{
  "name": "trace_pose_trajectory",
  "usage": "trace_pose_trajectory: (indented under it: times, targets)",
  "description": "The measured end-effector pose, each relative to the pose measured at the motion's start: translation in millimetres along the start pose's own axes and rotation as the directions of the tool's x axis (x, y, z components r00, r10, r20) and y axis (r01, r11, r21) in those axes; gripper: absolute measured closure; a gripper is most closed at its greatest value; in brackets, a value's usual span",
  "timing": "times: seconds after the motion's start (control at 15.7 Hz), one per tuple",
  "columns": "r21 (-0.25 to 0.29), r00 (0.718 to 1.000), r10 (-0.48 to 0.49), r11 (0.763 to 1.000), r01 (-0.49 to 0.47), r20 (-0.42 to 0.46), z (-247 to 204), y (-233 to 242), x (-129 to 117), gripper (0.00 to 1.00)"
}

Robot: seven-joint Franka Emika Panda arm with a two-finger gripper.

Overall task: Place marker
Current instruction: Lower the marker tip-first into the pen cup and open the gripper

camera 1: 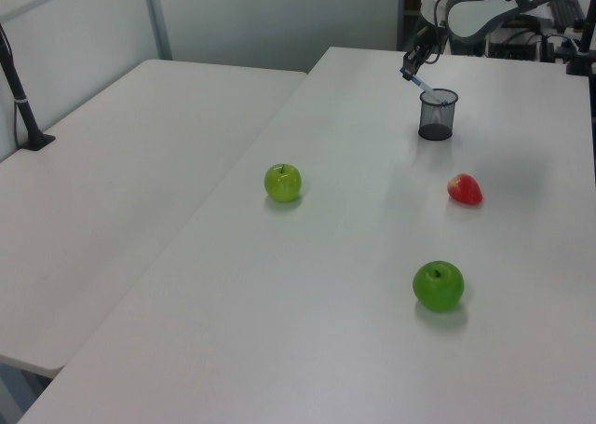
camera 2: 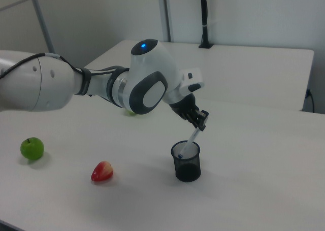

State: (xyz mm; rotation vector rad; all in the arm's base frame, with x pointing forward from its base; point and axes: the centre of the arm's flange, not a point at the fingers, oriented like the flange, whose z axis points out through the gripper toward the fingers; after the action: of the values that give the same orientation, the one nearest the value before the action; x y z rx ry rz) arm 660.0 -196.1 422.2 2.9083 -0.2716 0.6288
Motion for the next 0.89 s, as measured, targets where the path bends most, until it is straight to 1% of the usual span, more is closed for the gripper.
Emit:
trace_pose_trajectory:
  times: [0.26, 0.32, 0.38, 0.7, 0.77, 0.83, 0.89]
  targets:
    - [0.002, 1.0, -0.002, 1.0, 0.002, 0.005, 1.9, -1.6, -1.9, 0.81]
    - [0.002, 1.0, -0.002, 1.0, 0.002, 0.005, 1.9, -1.6, -1.9, 0.79]
    - [0.002, 1.0, -0.002, 1.0, 0.002, 0.005, 1.9, -1.6, -1.8, 0.74]
    - [0.005, 1.0, -0.006, 1.0, 0.006, 0.004, 1.7, -4.8, -1.5, 0.24]
    - [0.006, 1.0, -0.007, 1.0, 0.007, 0.004, 1.6, -5.7, -1.4, 0.16]
    - [0.007, 1.0, -0.008, 1.0, 0.008, 0.004, 1.5, -6.4, -1.3, 0.06]
    - [0.007, 1.0, -0.008, 1.0, 0.008, 0.004, 1.4, -6.8, -1.2, 0.0]
